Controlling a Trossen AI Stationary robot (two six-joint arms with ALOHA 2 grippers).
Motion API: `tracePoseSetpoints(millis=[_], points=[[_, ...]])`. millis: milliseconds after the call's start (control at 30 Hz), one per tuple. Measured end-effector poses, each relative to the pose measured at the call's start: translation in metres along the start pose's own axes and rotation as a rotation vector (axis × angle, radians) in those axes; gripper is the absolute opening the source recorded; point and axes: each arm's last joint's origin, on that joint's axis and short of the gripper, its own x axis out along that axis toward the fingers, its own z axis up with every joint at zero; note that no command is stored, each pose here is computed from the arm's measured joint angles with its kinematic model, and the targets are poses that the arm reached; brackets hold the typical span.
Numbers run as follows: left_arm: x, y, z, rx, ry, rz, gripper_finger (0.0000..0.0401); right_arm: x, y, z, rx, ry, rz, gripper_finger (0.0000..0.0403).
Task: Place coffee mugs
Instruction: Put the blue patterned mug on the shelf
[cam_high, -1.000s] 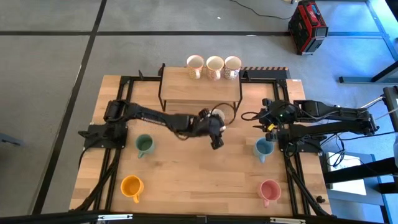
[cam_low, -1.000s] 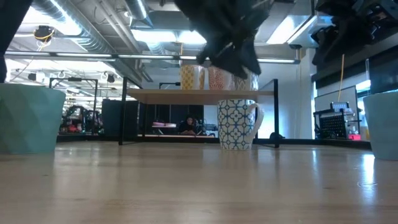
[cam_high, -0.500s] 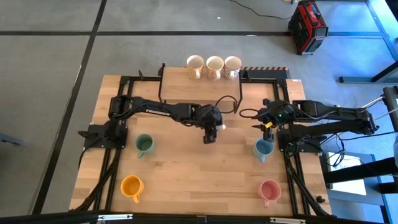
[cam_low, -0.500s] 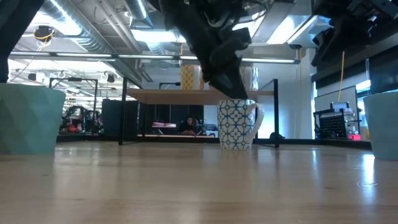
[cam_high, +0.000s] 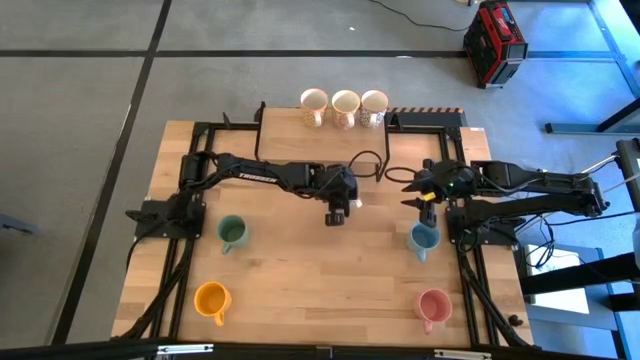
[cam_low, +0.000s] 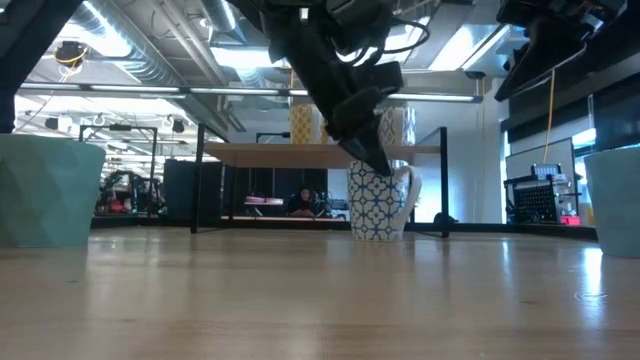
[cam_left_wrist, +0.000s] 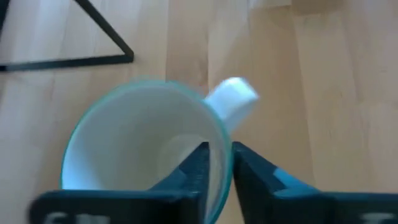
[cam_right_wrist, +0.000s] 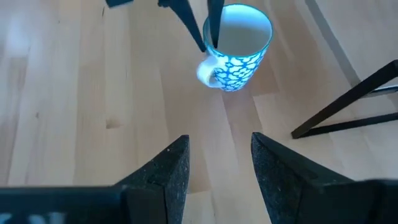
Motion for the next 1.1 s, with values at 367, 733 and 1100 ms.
tracePoseSetpoints(millis=[367,733,1100], points=[[-0.018,-0.009,0.009,0.044,-0.046,-0.002,0.0015,0.004,0.001,0.010,0.031,-0.073,0.002,0.0204],[-0.117,-0.014,0.058,0.096,-0.332,-0.017,0.0014,0.017,0.010,0.033,-0.019,-0.211,0.244,0.0264],[-0.183,-0.005,0.067,0.179,-0.328,-0.055,0.0014,-0.014,0.012,0.075,-0.050,-0.417,0.202,0.0242]])
